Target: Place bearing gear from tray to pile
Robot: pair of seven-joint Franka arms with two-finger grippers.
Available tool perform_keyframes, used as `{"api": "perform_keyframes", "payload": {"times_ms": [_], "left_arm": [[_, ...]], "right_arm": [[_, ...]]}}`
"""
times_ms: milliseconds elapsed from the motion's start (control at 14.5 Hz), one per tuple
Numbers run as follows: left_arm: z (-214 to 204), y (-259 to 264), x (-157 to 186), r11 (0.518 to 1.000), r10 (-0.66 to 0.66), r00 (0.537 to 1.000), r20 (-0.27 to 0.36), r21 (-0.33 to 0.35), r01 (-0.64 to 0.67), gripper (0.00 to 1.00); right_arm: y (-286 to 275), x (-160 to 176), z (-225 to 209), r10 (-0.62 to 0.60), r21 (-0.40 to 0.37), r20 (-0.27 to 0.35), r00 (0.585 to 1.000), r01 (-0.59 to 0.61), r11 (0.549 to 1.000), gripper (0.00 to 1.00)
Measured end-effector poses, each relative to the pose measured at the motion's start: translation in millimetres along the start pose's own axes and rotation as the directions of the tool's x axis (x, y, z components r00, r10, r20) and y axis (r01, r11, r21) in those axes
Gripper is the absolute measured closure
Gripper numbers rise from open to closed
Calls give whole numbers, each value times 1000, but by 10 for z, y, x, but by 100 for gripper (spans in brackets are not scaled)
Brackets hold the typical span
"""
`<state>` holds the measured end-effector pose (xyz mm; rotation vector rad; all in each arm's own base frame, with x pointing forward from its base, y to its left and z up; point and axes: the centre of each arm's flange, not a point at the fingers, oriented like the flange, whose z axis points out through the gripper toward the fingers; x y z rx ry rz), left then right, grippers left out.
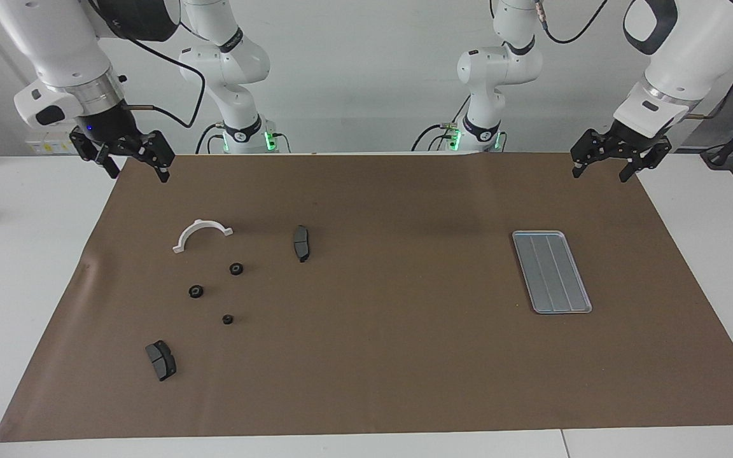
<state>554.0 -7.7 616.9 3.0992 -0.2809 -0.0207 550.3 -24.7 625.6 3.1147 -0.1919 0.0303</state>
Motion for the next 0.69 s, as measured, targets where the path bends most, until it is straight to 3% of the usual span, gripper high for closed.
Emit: {"api": "perform_keyframes", "payload": {"times_ms": [689], "left_arm": [[0, -1, 0, 1000, 0, 1000, 0, 0, 0, 0]], "right_arm": [[4, -10, 9, 1, -1, 10, 1000, -1, 1000, 0]]}}
